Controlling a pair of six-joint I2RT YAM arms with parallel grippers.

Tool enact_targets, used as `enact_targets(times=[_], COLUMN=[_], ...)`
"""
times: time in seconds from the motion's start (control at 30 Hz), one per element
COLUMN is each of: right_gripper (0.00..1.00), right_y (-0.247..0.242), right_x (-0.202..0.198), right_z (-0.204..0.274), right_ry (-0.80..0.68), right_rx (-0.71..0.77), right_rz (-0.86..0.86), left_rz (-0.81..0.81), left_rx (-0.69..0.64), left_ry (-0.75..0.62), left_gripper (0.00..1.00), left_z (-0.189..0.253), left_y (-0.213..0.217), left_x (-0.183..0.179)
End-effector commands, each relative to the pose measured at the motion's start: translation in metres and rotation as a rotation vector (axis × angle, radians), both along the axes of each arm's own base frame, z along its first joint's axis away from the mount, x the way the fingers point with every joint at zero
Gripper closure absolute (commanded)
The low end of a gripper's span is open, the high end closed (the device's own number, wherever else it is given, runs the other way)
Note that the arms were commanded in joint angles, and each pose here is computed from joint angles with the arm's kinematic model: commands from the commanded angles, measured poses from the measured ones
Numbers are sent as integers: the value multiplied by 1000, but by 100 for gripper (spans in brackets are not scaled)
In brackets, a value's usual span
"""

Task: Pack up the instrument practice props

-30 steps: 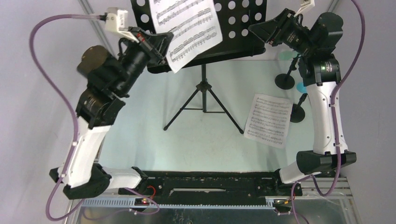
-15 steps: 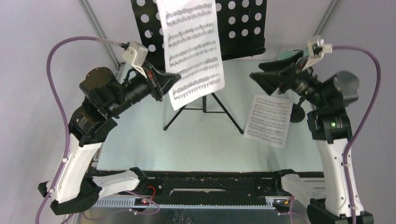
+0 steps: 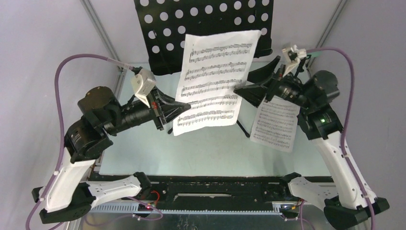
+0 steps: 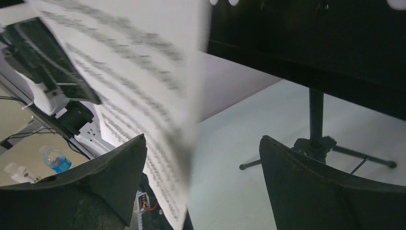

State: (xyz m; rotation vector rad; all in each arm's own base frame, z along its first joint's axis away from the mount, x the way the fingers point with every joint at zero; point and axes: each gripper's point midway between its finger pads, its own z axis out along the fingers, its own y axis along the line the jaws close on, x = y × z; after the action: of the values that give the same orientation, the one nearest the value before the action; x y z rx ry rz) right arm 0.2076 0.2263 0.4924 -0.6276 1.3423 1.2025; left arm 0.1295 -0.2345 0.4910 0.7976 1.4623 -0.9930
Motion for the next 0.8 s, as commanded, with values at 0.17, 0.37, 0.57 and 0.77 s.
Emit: enact_targets(times=[0.17, 0.37, 0.57, 0.77], right_gripper=[13, 58, 95, 100], right_y=[20, 27, 23, 0], right_x=[-1, -19, -16, -9], right_z=[-2, -1, -11, -31], right_ry=[12, -20, 12, 85], right_rx=[26, 45, 51, 39], right_rz=[69, 159, 105, -83], left_rz=[-48, -8, 23, 79], left_rx=[-9, -23, -26, -27], left_ry=[-51, -59, -54, -45], left_gripper=[100, 100, 95, 47], left_z=[2, -4, -10, -17], left_y=[3, 4, 2, 8], left_x=[-13, -5, 3, 10])
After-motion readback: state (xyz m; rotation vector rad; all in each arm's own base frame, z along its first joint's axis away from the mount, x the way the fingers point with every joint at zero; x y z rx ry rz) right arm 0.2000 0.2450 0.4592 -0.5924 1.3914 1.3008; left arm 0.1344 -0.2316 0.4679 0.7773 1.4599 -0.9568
